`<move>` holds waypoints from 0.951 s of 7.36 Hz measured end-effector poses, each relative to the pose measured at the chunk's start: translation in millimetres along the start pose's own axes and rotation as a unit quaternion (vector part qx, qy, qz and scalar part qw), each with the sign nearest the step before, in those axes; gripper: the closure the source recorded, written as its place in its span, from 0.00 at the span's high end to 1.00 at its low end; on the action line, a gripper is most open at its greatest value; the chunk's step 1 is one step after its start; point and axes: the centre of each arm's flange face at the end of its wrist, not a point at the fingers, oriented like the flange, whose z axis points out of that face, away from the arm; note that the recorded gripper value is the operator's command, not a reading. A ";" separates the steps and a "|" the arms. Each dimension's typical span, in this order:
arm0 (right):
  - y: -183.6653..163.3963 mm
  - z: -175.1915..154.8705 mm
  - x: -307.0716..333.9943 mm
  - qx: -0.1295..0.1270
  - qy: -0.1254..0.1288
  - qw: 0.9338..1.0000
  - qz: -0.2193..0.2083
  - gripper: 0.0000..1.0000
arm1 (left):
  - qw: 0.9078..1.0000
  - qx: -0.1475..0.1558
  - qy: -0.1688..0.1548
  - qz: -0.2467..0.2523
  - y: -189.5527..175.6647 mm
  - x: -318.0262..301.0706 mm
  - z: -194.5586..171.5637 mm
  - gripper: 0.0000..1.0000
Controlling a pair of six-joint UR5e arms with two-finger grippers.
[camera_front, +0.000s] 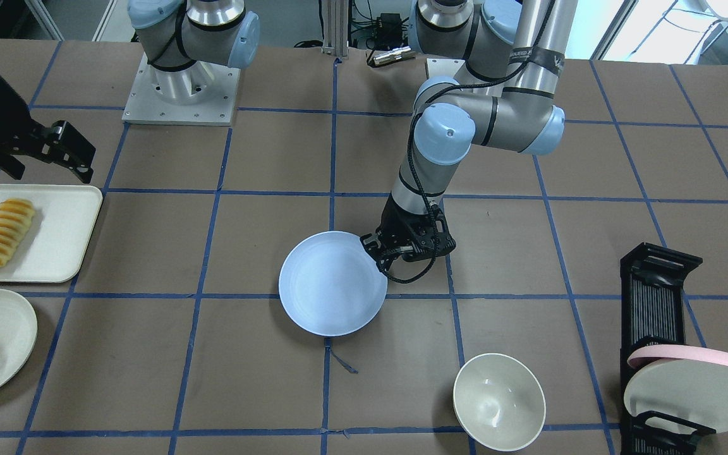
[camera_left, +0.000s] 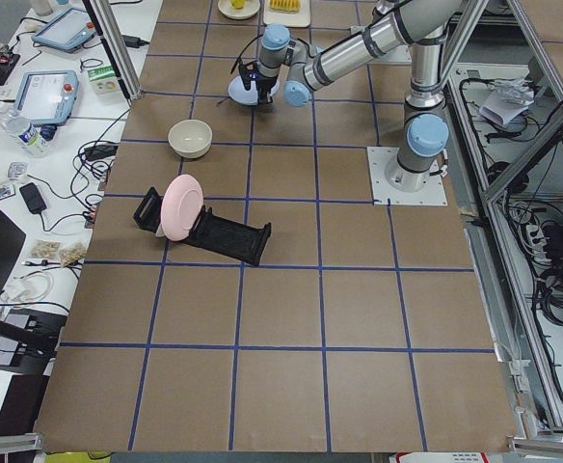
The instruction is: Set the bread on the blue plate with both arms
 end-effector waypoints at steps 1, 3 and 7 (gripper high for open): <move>-1.0 25.8 33.2 0.001 -0.001 1.000 0.003 1.00 | 1.000 0.002 -0.002 0.003 2.1 -0.9 6.8 1.00; 6.7 78.8 98.2 0.007 -0.005 1.000 -0.005 1.00 | 1.000 0.013 -0.009 0.012 -6.2 -1.2 2.9 1.00; 13.3 178.7 196.2 0.021 0.000 1.000 0.000 1.00 | 0.991 -0.040 -0.088 0.096 -53.5 14.3 -105.8 1.00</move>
